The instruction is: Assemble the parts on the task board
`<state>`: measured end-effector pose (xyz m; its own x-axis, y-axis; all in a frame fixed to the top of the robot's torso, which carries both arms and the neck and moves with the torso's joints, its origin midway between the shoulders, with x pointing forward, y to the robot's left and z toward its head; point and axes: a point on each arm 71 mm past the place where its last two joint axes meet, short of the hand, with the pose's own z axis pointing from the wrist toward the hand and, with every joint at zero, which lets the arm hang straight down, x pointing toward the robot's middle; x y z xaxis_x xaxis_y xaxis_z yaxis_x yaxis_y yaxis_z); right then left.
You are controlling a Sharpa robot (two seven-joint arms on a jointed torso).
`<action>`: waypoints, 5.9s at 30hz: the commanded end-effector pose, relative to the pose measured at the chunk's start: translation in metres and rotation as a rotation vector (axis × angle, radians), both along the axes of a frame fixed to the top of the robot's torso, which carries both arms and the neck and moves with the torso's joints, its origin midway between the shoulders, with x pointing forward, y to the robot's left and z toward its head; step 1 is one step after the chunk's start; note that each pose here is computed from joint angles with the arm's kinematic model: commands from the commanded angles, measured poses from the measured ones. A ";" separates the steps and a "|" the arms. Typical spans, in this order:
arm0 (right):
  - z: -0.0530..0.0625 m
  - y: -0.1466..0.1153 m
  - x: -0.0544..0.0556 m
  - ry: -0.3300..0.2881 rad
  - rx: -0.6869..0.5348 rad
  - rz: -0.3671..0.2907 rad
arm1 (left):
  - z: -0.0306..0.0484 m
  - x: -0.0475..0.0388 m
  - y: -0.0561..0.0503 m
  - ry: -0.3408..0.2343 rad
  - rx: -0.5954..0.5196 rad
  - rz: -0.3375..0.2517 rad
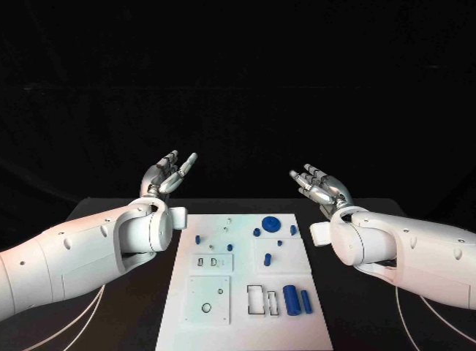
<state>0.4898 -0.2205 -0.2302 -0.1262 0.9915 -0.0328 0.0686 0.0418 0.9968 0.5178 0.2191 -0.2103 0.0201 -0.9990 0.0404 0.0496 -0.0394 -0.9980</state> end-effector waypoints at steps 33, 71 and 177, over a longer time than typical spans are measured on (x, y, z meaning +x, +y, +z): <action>0.065 0.019 0.026 -0.427 -0.922 0.396 | 0.0411 -0.0319 -0.002 -0.059 -0.013 -0.339; 0.067 0.071 0.021 -0.482 -1.437 0.606 | 0.0584 -0.0618 -0.012 -0.057 -0.059 -0.402; 0.072 0.126 0.043 -0.652 -1.320 0.356 | 0.0596 -0.0555 -0.014 -0.048 -0.080 -0.399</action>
